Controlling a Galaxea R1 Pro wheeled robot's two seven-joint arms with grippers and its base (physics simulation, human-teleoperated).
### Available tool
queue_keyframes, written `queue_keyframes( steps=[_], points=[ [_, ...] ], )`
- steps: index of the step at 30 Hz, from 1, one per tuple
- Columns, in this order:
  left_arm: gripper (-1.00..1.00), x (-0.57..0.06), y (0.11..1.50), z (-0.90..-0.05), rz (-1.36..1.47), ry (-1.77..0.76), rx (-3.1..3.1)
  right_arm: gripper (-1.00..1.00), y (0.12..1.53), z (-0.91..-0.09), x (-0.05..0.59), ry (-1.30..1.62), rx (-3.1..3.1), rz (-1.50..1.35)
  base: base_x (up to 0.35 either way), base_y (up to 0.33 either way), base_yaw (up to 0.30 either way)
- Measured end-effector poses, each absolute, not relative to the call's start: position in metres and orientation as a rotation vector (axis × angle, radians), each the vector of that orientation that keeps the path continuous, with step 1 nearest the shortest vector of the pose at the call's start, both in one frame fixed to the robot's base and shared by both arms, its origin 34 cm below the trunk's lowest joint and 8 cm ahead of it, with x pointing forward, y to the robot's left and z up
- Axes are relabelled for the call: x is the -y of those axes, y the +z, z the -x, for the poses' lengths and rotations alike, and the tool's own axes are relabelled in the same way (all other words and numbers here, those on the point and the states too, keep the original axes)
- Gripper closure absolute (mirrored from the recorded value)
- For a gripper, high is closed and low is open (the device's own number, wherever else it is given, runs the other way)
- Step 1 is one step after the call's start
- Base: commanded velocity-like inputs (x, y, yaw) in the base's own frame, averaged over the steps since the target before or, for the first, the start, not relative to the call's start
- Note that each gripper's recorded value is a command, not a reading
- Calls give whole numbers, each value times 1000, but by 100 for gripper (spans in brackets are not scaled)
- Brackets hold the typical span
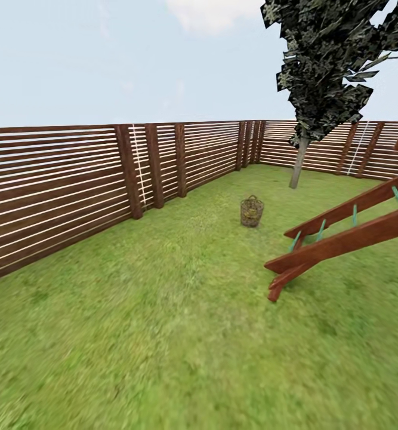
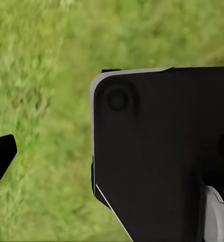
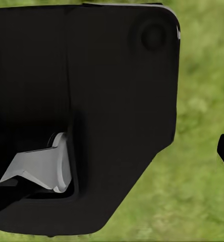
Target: Take the three Easter eggs out of the wicker basket on the lawn in the garden, then place them on the lawn next to a single tree (choose any tree) so that all three eggs are next to the same tree and none are left in the basket.
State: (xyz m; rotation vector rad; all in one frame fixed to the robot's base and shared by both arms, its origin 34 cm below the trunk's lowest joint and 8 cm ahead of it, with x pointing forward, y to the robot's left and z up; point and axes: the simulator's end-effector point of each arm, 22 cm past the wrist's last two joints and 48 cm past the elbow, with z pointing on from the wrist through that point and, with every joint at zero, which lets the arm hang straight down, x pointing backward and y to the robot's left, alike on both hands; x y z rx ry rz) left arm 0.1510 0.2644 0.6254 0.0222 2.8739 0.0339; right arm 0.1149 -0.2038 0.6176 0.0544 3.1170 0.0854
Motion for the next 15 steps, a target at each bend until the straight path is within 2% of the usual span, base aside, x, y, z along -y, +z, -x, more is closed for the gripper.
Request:
queue_keyframes(
  steps=[15],
  points=[
    [-100, -264, 625, -151, -22, 33, -2874, -100, 618, -115, 204, 85, -3117, -60, 303, 0, 0]
  ],
)
